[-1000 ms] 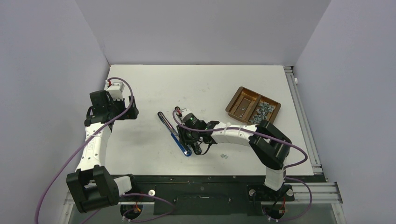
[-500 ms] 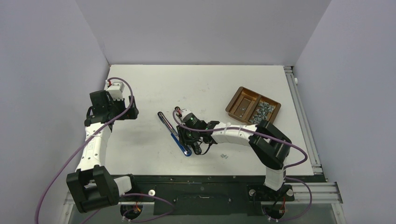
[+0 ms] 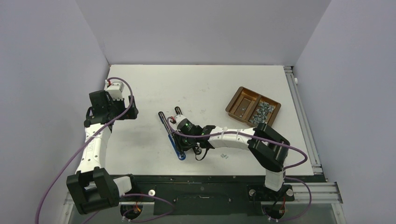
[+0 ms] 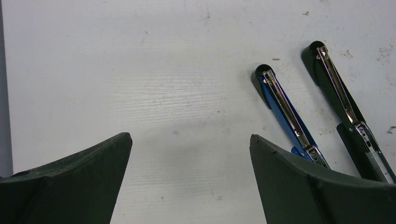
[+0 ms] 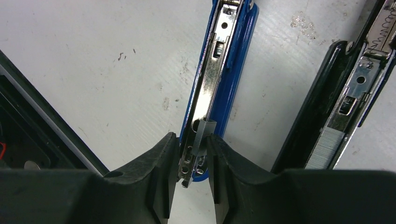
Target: Load the staples into the stapler
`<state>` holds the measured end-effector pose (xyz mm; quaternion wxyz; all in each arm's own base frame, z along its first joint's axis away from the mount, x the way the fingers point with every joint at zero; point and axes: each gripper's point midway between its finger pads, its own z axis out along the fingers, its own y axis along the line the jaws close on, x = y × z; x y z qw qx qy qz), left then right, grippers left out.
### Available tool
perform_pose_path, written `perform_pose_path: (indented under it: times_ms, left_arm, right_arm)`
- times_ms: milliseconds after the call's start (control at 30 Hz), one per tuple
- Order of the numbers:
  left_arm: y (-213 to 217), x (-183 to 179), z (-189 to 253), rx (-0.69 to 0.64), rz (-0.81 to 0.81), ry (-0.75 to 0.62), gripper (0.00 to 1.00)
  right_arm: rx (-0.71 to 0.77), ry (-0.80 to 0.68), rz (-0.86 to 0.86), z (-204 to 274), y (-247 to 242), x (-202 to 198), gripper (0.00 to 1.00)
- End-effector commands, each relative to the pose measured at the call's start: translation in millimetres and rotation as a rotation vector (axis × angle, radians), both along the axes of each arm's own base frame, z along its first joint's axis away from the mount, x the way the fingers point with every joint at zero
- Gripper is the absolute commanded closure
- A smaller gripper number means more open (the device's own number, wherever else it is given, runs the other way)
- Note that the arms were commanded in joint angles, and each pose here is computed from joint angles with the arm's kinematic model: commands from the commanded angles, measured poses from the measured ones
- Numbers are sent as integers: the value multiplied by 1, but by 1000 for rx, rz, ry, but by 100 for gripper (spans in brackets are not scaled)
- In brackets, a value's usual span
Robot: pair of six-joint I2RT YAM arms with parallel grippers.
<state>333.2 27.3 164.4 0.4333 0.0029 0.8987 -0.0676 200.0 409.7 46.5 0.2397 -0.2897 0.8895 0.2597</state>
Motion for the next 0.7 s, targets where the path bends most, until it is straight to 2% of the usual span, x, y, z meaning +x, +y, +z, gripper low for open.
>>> perform_pose_path:
  times_ms: [0,267,667]
  left_arm:
    - [5,3,18,27,3,-53,4]
    - [6,6,20,29,3,-53,4]
    - [6,6,19,27,7,-50,4]
  right_arm:
    - [57,-68,-6,34,9,13,70]
    - [152,-37,-54,52,0,30,64]
    - [125,39,-20,20,5,21,65]
